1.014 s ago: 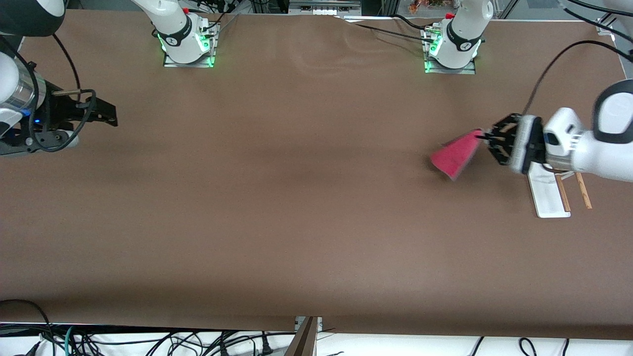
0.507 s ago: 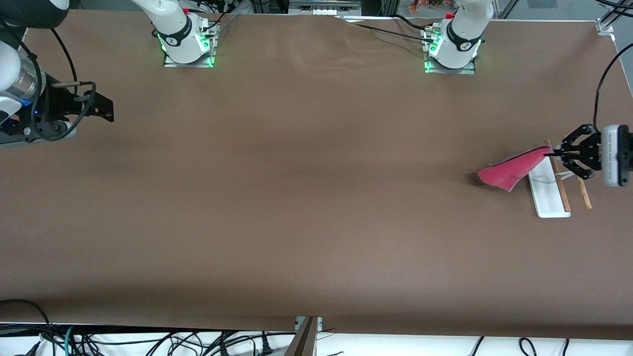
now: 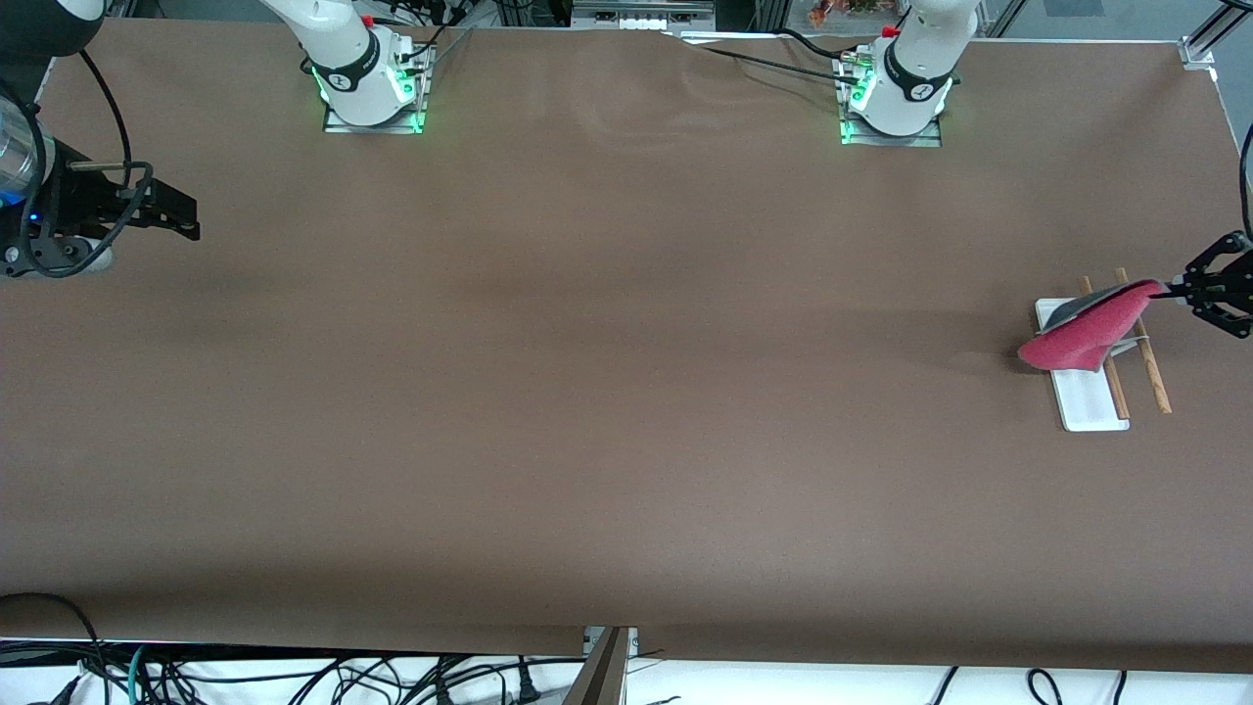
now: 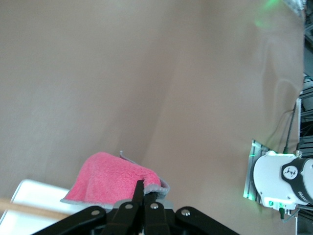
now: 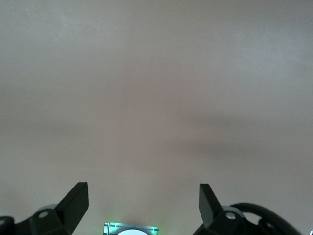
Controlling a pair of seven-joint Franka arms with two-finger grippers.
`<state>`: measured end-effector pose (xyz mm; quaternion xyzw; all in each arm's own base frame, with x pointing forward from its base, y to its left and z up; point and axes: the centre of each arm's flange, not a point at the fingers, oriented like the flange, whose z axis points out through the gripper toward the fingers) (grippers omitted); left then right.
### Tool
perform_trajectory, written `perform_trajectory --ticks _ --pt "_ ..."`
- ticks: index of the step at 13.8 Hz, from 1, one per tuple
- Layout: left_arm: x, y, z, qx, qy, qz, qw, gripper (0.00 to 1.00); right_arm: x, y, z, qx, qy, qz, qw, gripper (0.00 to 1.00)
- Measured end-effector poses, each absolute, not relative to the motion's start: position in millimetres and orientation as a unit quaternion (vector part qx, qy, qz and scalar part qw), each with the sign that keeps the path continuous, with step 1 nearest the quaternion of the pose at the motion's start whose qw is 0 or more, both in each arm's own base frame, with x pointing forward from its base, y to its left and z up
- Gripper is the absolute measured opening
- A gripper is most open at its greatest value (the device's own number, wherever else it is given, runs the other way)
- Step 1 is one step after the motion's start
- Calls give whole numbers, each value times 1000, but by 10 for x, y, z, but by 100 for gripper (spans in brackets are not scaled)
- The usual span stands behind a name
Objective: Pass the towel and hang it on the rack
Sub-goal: 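Carry the towel with the left gripper over the wooden dowel rack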
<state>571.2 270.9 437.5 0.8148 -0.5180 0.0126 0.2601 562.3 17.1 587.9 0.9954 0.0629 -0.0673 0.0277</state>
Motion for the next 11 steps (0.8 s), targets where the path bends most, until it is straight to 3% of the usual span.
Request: perform_trajectory --ticks 11 --pt "5267 4072 3869 819 -526 41 226 2 5674 301 5870 995 75 -58 28 100"
